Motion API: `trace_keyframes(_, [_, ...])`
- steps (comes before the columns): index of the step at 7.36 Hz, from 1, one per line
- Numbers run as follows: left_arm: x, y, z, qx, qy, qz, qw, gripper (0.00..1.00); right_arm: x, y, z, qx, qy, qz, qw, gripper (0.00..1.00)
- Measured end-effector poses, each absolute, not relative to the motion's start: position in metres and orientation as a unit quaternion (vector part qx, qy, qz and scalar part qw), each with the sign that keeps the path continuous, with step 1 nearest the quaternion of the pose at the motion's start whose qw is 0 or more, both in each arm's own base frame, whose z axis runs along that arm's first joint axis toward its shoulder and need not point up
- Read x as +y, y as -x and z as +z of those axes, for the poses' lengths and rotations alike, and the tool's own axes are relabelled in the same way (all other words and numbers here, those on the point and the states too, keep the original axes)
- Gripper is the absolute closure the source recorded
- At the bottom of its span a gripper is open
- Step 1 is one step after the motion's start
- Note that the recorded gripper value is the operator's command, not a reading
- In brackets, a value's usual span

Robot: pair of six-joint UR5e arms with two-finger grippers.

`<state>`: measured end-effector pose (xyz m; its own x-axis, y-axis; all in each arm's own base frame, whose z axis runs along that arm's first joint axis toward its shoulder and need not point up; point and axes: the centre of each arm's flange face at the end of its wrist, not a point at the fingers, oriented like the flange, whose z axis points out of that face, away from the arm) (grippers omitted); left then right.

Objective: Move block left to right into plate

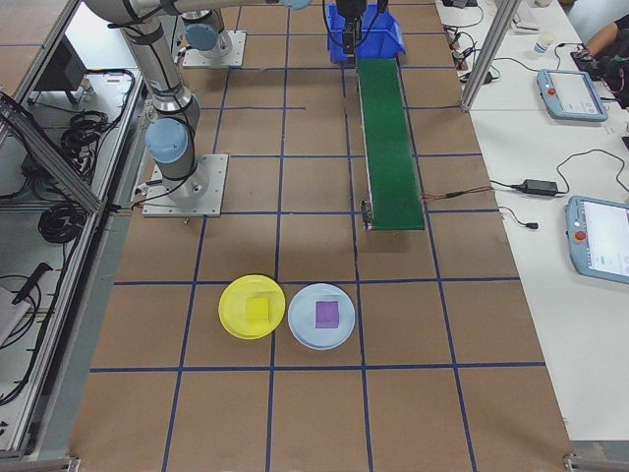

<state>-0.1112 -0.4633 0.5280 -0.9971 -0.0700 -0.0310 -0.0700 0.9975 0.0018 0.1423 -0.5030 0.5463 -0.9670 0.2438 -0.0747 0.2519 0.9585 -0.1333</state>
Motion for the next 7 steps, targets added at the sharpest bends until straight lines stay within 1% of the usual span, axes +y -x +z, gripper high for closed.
trace_keyframes(1, [-0.463, 0.111, 0.528, 0.999, 0.035, 0.001, 0.015, 0.00, -0.500, -0.144, 0.537, 0.990, -0.129, -0.058, 0.030, 0.00])
trace_keyframes(2, [-0.464, 0.110, 0.528, 0.999, 0.036, 0.001, 0.015, 0.00, -0.499, -0.144, 0.530, 0.990, -0.130, -0.052, 0.031, 0.00])
trace_keyframes(6, [-0.464, 0.108, 0.527, 0.999, 0.039, 0.001, 0.015, 0.00, -0.499, -0.144, 0.525, 0.990, -0.125, -0.049, 0.030, 0.00])
trace_keyframes(7, [-0.464, 0.108, 0.527, 0.999, 0.040, 0.000, 0.015, 0.00, -0.499, -0.145, 0.525, 0.993, -0.102, -0.049, 0.028, 0.00])
